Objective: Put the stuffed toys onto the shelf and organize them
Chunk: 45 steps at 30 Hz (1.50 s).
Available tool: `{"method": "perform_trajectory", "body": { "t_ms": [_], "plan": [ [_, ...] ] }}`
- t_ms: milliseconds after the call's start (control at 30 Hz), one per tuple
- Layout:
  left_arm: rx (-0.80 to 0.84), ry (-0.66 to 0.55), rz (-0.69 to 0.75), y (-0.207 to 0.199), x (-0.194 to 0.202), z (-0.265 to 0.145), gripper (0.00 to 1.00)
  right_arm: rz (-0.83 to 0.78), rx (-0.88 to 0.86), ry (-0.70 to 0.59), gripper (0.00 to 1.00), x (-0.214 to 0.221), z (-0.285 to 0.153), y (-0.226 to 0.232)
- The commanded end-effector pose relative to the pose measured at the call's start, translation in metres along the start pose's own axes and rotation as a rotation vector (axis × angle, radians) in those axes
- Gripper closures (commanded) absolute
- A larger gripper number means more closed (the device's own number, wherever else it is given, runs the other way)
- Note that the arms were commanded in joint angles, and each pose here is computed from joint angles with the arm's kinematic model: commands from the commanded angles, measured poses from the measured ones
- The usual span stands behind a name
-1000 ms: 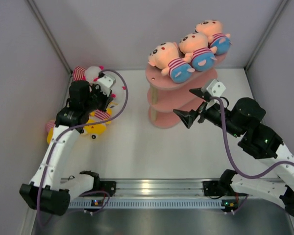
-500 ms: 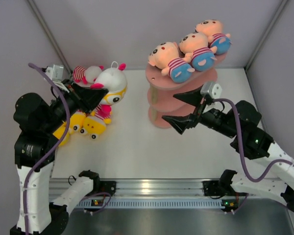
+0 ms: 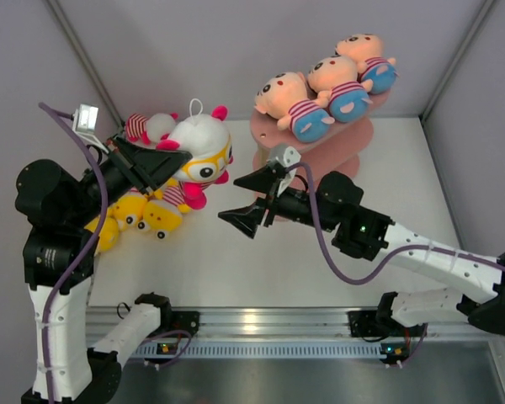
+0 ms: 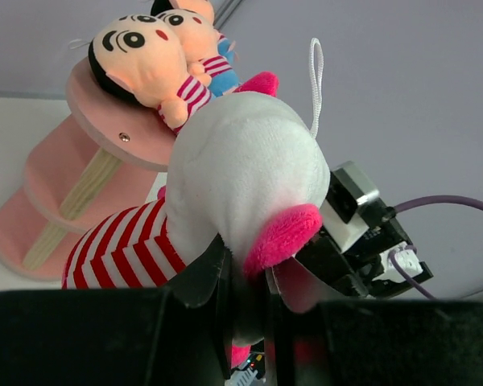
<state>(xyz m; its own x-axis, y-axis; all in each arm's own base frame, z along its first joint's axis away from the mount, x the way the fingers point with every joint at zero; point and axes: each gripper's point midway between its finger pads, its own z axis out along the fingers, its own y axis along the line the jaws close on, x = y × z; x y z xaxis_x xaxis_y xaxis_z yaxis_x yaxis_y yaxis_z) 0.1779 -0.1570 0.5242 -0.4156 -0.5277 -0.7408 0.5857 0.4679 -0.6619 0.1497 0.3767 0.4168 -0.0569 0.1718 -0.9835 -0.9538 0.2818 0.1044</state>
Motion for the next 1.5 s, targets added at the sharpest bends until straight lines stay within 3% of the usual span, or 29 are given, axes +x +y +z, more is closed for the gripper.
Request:
{"method": "perform_trajectory", "body": {
  "t_ms": [0, 167, 400, 467, 500, 600, 833, 933, 1033, 1067, 1167, 1267, 1367, 1433, 1467],
  "plan": [
    [0.098, -0.045, 0.041, -0.032, -0.01, -0.012, 1.0, 0.03, 0.014, -0.128, 0.15, -0.037, 0.018, 0.004],
    [0.12, -0.041, 0.051, -0.039, -0.004, -0.021, 1.0, 0.013, 0.102, -0.14, 0.15, -0.046, 0.02, -0.012],
    [0.117, -0.032, 0.036, -0.037, 0.0, -0.022, 1.0, -0.006, 0.075, -0.073, 0.16, -0.032, 0.041, -0.017],
    [0.117, -0.034, 0.036, -0.037, -0.001, -0.021, 1.0, -0.005, 0.063, -0.056, 0.19, -0.033, 0.045, -0.017],
    [0.119, -0.036, 0.04, -0.038, -0.001, -0.022, 1.0, -0.005, 0.064, -0.047, 0.27, -0.03, 0.048, -0.018],
    [0.132, -0.034, 0.052, -0.043, -0.001, -0.024, 1.0, 0.007, 0.05, -0.058, 0.36, -0.033, 0.046, -0.015],
    [0.148, -0.029, 0.055, -0.047, -0.001, -0.025, 1.0, 0.009, 0.046, -0.038, 0.23, -0.02, 0.049, -0.017],
    [0.145, -0.026, 0.05, -0.045, 0.0, -0.025, 1.0, 0.004, 0.039, -0.037, 0.3, -0.02, 0.052, -0.019],
    [0.148, -0.029, 0.053, -0.047, -0.001, -0.025, 1.0, -0.001, 0.031, -0.024, 0.48, -0.018, 0.055, -0.02],
    [0.147, -0.028, 0.052, -0.047, -0.001, -0.025, 1.0, 0.001, 0.03, -0.01, 0.61, -0.013, 0.058, -0.022],
    [0.147, -0.028, 0.054, -0.046, -0.001, -0.025, 1.0, 0.009, 0.026, 0.008, 0.84, -0.007, 0.06, -0.023],
    [0.141, -0.024, 0.067, -0.042, 0.003, -0.025, 1.0, 0.032, 0.033, 0.005, 1.0, -0.007, 0.053, -0.022],
    [0.117, -0.016, 0.095, -0.028, 0.01, -0.022, 1.0, 0.057, 0.08, 0.014, 1.0, -0.008, 0.038, -0.026],
    [0.106, -0.023, 0.165, -0.021, 0.015, -0.025, 0.86, 0.072, 0.109, 0.075, 1.0, 0.004, 0.027, -0.028],
    [0.088, -0.014, 0.183, -0.009, 0.02, -0.023, 0.69, 0.076, 0.117, 0.126, 1.0, 0.012, 0.018, -0.028]
  ]
}}
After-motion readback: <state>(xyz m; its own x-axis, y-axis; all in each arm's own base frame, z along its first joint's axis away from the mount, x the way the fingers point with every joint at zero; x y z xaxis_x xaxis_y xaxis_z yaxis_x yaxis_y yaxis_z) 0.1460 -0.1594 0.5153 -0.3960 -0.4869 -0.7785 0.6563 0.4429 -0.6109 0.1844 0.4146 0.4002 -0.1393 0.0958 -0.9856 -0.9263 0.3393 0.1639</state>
